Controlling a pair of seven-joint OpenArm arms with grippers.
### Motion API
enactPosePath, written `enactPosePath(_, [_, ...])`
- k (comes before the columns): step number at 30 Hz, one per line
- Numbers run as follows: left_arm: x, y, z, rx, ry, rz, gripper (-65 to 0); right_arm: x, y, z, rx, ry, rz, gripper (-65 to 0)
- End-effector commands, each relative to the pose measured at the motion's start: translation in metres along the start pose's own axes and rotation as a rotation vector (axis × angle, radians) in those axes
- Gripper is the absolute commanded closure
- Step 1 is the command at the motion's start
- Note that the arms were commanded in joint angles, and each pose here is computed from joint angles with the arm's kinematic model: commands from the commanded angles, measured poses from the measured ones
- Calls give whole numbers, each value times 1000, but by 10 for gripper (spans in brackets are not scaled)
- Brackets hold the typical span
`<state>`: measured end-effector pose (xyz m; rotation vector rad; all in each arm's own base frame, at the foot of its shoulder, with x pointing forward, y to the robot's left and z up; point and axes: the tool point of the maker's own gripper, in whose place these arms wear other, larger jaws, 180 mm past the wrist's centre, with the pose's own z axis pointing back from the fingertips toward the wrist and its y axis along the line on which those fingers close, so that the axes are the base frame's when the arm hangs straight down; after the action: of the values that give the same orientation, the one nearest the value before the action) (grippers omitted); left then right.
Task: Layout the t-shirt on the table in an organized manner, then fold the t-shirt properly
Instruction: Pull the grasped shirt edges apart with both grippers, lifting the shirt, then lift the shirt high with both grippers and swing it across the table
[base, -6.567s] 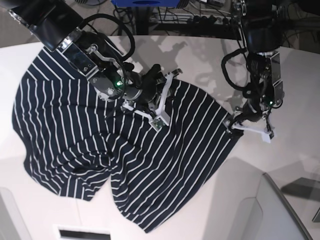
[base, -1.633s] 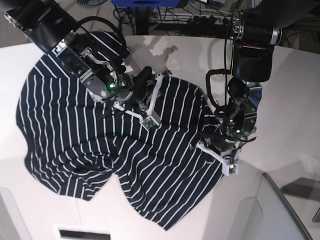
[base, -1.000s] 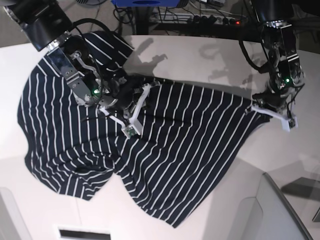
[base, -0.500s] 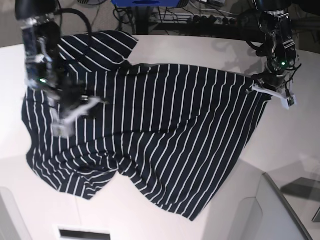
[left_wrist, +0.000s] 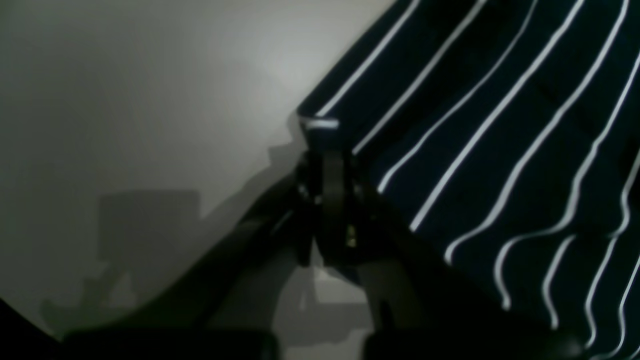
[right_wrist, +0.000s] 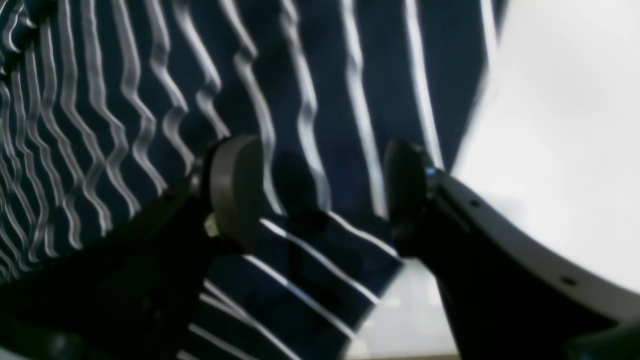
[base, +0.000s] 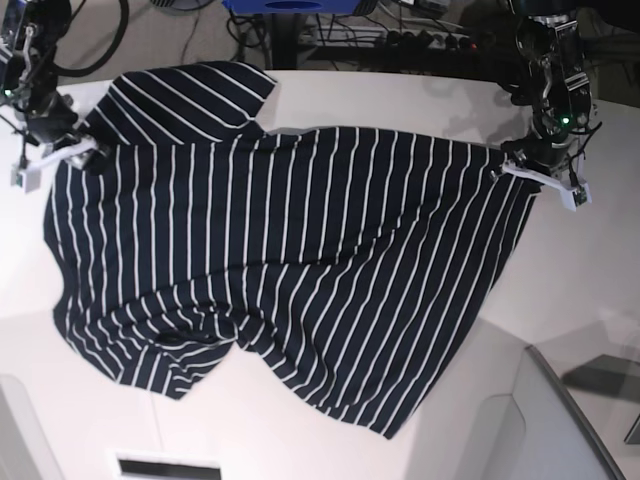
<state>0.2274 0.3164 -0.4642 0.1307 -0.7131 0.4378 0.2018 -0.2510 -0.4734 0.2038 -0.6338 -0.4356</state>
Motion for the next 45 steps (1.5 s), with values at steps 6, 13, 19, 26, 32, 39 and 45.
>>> enactPosePath(6, [15, 2, 3, 0, -46, -10, 0, -2, -9, 8, -10, -8, 11, -348])
enactPosePath(13, [15, 4, 3, 3, -44, -10, 0, -23, -21, 16, -34, 35, 9, -348])
enactPosePath(19, [14, 3, 3, 2, -41, -10, 0, -43, -27, 22, -46, 75, 3, -348])
enactPosePath(26, [14, 3, 3, 1, -40, -11, 0, -63, -12, 20, -10, 116, -25, -344])
enactPosePath(32, [14, 3, 3, 2, -39, -12, 0, -83, 7, 22, 78, 204, 22, -342])
enactPosePath(39, [13, 3, 3, 2, -37, -12, 0, -83, 6, 23, 77, 209, 27, -45])
enactPosePath(45, [11, 5, 12, 1, -45, -28, 0, -48, 22, 41, 84, 188, 136, -2])
